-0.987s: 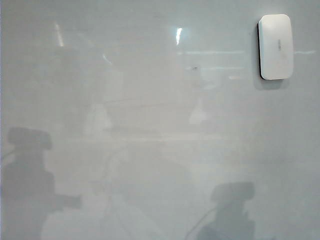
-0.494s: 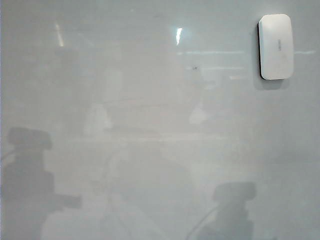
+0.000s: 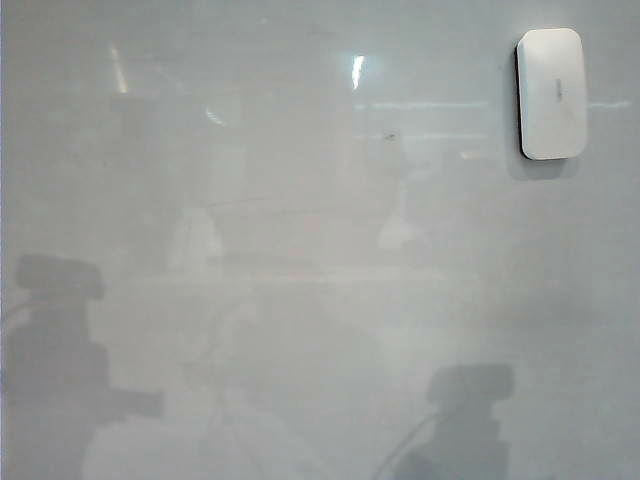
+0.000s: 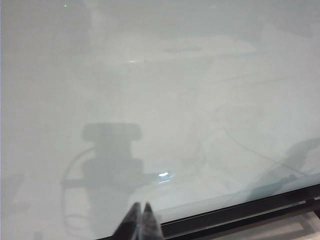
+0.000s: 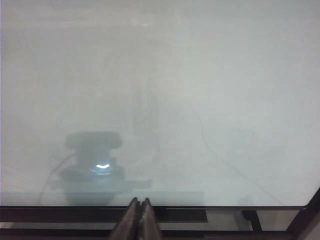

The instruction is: Grab the whiteboard eraser that is attached to the surface of the whiteboard and use it to clean the writing on the whiteboard.

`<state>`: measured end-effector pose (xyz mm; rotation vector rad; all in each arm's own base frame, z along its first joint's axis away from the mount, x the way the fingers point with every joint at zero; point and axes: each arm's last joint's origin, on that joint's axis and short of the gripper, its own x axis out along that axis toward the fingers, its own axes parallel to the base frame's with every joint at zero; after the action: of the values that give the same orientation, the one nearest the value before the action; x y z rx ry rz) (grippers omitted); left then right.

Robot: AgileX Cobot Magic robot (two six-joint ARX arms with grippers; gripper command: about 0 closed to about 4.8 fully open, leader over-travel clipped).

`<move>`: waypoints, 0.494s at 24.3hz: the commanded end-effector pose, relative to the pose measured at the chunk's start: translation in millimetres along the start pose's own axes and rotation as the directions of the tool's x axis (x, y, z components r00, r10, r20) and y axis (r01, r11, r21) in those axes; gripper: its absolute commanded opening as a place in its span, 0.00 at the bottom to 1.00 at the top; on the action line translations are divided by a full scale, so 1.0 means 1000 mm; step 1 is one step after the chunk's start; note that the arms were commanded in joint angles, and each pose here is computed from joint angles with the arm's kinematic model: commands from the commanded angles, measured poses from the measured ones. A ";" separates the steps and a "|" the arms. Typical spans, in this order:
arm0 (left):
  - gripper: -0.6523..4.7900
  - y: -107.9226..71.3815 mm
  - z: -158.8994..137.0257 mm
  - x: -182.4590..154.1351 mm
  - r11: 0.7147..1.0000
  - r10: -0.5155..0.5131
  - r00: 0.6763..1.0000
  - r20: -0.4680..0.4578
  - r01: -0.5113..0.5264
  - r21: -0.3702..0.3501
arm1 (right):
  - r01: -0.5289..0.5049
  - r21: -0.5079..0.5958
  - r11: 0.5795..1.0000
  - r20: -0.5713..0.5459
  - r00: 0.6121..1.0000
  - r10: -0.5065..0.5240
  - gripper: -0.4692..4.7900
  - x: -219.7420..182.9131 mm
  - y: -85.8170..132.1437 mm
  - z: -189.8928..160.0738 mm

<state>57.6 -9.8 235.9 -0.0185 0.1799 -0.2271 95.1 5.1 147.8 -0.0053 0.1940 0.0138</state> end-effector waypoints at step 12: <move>0.11 0.008 0.001 -0.002 0.991 0.134 0.991 0.015 -0.133 -0.021 | 0.005 0.000 1.000 0.005 1.000 -0.005 0.08 -0.001 0.000 0.002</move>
<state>57.9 -2.3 236.1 -0.0296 0.1743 -0.0986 95.1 5.1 147.8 -0.0053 0.1940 0.0138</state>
